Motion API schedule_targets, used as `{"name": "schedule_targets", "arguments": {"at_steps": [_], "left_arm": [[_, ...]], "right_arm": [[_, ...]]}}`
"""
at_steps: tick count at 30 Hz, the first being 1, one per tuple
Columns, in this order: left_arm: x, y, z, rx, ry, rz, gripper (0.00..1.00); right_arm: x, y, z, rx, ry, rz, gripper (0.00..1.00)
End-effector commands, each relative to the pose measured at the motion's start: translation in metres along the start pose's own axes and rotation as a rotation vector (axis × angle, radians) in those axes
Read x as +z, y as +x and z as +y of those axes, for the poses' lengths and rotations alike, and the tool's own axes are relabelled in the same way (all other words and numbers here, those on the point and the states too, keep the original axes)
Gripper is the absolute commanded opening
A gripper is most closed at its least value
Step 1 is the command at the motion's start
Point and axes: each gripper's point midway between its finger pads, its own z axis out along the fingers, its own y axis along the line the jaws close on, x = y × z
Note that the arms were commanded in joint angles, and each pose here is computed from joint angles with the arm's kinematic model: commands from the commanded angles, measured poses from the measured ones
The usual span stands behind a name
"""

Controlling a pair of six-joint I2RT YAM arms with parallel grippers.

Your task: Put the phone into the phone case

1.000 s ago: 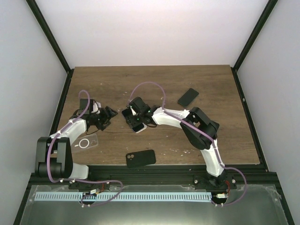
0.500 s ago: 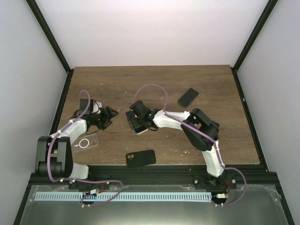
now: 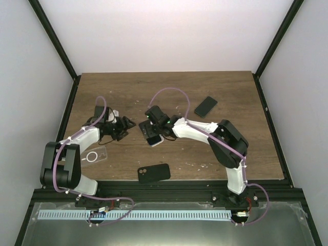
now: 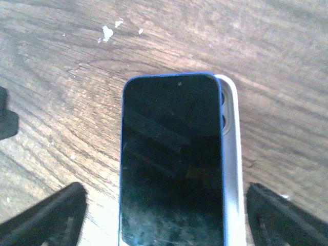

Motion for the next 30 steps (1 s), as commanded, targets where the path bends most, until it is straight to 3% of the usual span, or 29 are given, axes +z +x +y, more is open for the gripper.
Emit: {"name": "schedule_targets", "arguments": {"at_steps": [1,5,10,14,30], "left_arm": [[0.010,0.003,-0.005,0.031,-0.012,0.015,0.73],[0.011,0.006,-0.005,0.033,-0.024,0.014,0.72],[0.006,0.004,-0.007,0.062,-0.030,-0.006,0.71],[0.008,0.006,-0.005,0.074,-0.042,0.008,0.70],[0.018,-0.002,0.002,0.091,-0.098,0.034,0.67]], "right_arm": [[-0.008,-0.006,-0.019,0.047,-0.049,-0.005,0.79],[-0.005,0.002,-0.027,0.089,-0.142,0.008,0.68],[0.000,0.010,-0.033,0.105,-0.196,0.009,0.65],[0.006,0.022,-0.030,0.105,-0.243,0.047,0.46],[0.002,0.048,-0.002,0.232,-0.399,0.077,0.37]]}}
